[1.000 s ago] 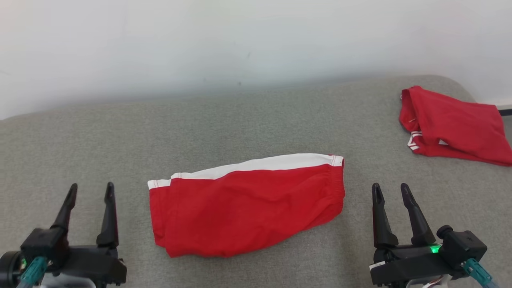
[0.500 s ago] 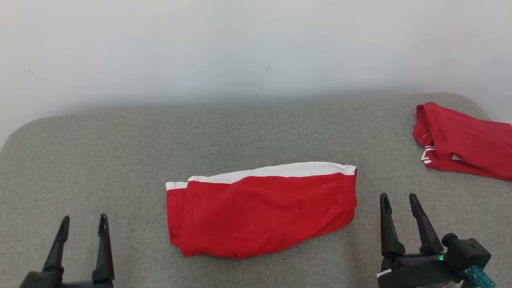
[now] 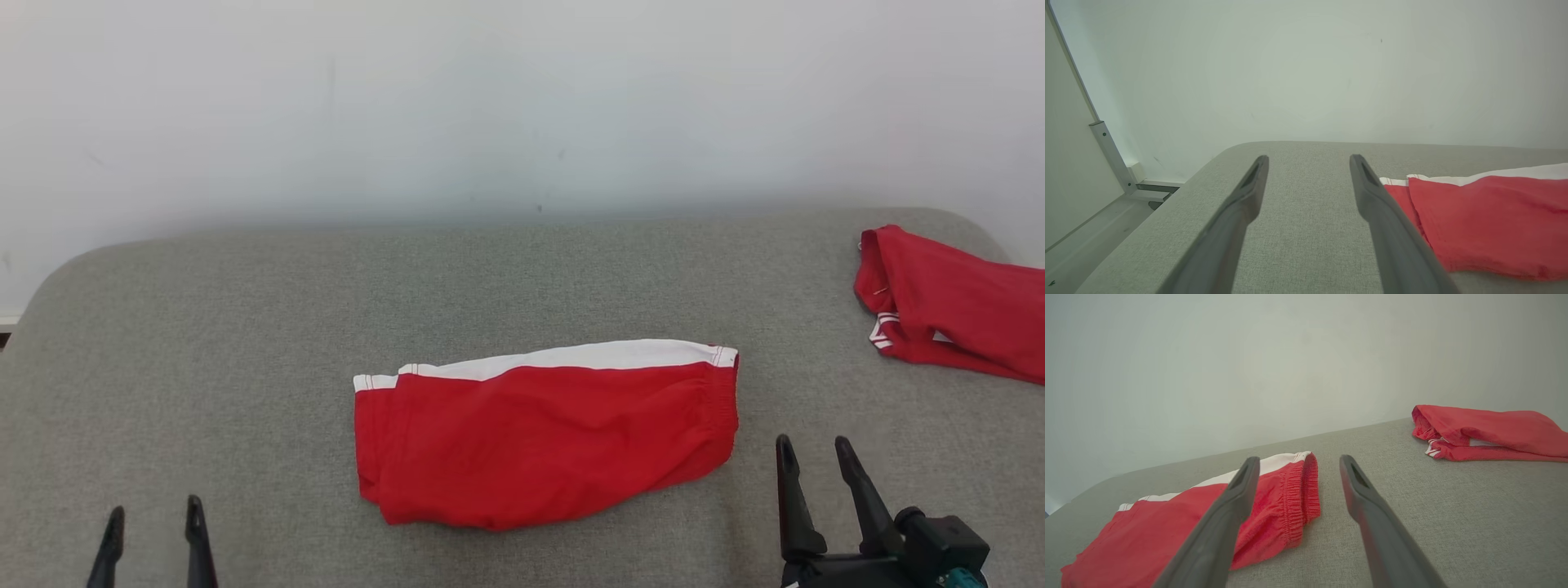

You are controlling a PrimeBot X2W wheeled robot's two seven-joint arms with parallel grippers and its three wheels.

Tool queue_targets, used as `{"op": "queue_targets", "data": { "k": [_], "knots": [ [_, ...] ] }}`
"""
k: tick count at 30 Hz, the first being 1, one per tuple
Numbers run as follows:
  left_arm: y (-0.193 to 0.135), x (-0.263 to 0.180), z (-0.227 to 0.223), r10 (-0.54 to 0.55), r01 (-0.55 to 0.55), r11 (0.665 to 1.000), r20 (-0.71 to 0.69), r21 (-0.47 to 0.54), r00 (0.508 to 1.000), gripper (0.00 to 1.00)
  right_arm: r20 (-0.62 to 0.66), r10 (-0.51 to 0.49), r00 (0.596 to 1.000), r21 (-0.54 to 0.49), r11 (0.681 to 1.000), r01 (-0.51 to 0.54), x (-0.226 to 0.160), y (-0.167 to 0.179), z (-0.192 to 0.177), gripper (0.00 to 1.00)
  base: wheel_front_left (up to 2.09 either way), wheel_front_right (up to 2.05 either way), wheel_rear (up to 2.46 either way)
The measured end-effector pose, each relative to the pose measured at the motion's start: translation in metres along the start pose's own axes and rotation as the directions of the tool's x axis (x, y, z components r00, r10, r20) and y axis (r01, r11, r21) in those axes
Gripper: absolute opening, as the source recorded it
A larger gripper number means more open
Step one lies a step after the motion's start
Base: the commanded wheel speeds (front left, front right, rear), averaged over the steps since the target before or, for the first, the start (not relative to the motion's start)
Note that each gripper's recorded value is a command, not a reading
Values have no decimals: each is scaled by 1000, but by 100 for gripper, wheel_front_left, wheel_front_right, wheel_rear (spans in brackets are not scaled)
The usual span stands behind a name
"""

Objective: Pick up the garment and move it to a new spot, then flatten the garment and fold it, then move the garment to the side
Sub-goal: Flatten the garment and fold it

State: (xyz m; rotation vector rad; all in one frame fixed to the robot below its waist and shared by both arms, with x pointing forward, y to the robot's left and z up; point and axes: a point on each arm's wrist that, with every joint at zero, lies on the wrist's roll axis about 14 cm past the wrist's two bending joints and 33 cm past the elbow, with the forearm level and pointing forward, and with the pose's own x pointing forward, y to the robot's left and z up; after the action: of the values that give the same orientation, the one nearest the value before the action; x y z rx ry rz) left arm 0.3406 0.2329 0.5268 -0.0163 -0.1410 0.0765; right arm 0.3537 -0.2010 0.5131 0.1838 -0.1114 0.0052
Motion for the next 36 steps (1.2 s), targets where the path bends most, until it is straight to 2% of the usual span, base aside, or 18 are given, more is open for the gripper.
{"op": "queue_targets", "data": {
  "k": [10,16,23,28,36],
  "knots": [
    [-4,-6,-10,-16,17,999,-30,27,999,100,-62,16,998,-45,999,-19,6,-2,-17,100,0,0,0],
    [-5,-7,-13,-17,17,1000,-38,22,999,100,-57,63,996,-76,995,-67,37,7,-11,100,0,0,0],
    [-6,-5,-14,-15,15,1000,-41,10,999,100,-138,74,988,-127,988,-92,76,3,-21,100,0,0,0],
    [-7,4,-19,-14,14,1000,-54,-1,998,100,-246,59,967,-154,983,-99,100,-3,-46,100,0,0,0],
    [0,9,-30,11,-11,1000,-87,-2,996,100,-456,36,889,-154,981,-118,107,-5,-107,100,0,0,0]
  ]
}}
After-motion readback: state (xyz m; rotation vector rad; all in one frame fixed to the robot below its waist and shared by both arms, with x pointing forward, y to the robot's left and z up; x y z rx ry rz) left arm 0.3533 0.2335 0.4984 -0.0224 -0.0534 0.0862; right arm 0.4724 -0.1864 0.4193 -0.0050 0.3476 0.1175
